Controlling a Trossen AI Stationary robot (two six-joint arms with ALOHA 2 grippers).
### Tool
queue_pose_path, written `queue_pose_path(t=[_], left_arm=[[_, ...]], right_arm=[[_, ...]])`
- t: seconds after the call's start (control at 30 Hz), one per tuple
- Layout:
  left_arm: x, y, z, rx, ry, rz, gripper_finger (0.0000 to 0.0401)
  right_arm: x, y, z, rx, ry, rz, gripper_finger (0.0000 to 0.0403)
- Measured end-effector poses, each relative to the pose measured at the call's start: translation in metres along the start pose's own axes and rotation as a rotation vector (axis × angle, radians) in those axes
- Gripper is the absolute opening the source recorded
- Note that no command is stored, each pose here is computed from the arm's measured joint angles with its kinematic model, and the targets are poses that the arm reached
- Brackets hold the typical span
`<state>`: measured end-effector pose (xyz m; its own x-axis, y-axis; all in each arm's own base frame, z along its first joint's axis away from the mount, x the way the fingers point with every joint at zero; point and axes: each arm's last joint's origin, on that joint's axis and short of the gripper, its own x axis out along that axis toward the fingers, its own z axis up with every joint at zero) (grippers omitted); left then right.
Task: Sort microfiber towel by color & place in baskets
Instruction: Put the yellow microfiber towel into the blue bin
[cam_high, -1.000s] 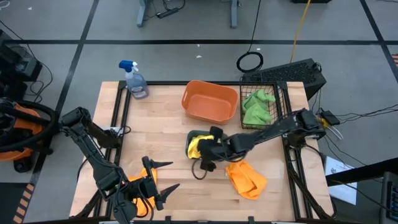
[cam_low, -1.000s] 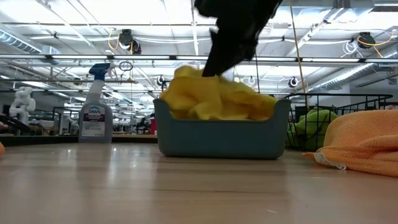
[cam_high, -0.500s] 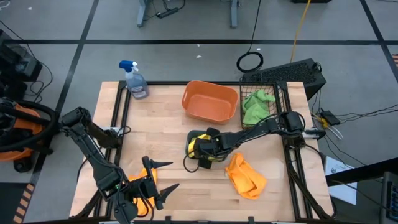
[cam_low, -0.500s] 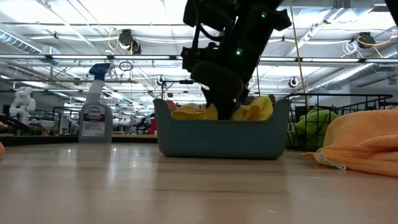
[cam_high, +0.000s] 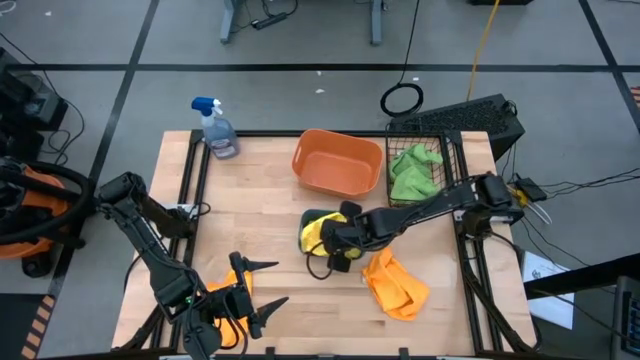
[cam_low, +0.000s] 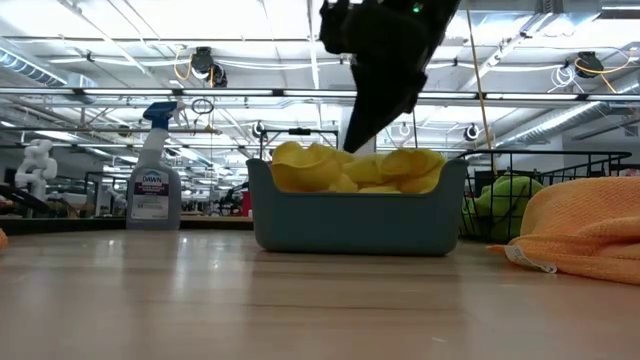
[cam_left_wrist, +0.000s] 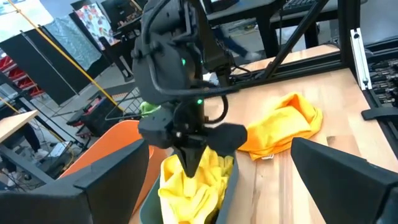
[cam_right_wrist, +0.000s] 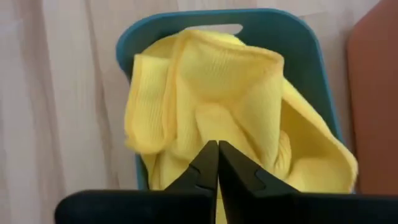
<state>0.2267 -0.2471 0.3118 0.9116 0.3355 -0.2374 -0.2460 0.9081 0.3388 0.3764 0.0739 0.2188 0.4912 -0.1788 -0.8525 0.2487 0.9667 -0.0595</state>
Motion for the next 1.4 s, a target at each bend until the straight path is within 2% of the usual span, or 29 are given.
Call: queue_pose_path(t=[0.1,0.3,0.47,0.67,0.9,1.17,1.27,1.4], left_arm=[[0.000,0.000,0.000,0.000,0.000,0.001,0.0396],[0.000,0.000,0.000,0.000,0.000,0.001,0.0396],[0.000,0.000,0.000,0.000,0.000,0.001,0.0396],[0.005,0.002,0.000,-0.004,0.007,0.009,0.0396],[0.017,0.004,-0.001,-0.004,0.038,-0.005,0.0396],[0.021,0.005,-0.002,-0.007,0.047,-0.012,0.0396],[0.021,0.005,-0.001,-0.008,0.046,-0.013,0.0396],[0.021,0.005,-0.001,-0.009,0.046,-0.013,0.0396]], right_arm=[[-0.006,0.001,-0.003,-0.016,0.017,-0.019,0.0003],[-0.007,-0.006,-0.014,0.002,0.071,-0.146,0.0001],[0.012,-0.009,-0.034,0.045,0.084,-0.152,0.0001],[0.033,-0.010,-0.053,0.076,0.033,-0.104,0.0000],[0.021,-0.009,-0.043,0.079,0.016,-0.087,0.0000],[-0.005,-0.006,-0.007,0.082,-0.148,-0.054,0.0000],[0.003,-0.008,0.003,0.099,-0.211,-0.039,0.0000],[0.027,-0.012,0.000,0.106,-0.158,-0.042,0.0000]])
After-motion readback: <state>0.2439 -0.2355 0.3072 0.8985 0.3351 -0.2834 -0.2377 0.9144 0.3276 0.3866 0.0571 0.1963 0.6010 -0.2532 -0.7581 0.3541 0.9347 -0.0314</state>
